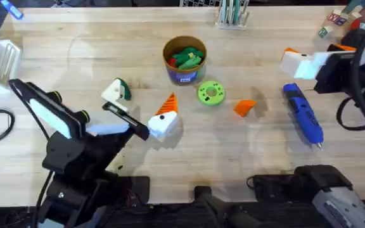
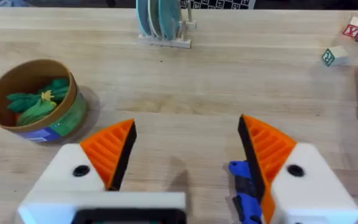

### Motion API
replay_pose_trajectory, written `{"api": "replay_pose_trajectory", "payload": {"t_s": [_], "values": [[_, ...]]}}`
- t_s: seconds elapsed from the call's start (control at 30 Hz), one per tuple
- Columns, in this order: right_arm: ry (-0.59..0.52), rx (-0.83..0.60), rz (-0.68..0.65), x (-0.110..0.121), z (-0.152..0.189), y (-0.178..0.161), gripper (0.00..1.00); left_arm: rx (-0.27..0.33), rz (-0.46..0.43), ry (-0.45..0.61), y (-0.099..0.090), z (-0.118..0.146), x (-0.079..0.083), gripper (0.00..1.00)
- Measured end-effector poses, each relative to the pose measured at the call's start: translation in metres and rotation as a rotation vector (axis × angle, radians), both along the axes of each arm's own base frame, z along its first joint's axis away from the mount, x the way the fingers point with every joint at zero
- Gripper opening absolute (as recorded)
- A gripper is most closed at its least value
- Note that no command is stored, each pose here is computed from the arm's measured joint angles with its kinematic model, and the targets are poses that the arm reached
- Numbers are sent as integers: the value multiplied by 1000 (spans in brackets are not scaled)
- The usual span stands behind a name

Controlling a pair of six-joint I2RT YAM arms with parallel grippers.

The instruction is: Pick up the gripper from the table and insert it into the empty holder that is missing its gripper. Then pick up a screw, insert it into the mounting hole, and use the screwdriver to tighten it. Finally, clean up the table by picking up the vegetable and placing it into the bucket.

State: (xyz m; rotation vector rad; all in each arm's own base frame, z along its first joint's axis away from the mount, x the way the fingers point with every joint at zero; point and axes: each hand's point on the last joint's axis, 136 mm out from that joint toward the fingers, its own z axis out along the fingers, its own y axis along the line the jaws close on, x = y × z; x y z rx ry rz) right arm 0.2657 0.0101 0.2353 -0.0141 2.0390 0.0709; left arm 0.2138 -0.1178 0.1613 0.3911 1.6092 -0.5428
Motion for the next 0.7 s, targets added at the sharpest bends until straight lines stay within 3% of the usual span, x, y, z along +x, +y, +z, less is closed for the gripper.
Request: {"api": "replay_pose_trajectory", "payload": {"t_s": [0.57, 0.7], "values": [[3, 9, -4, 0, 0, 0, 992, 0, 1, 0, 0, 0, 0, 987], [75, 35, -16, -9, -16, 0, 991, -1, -11, 1, -2, 0, -1, 986]]}}
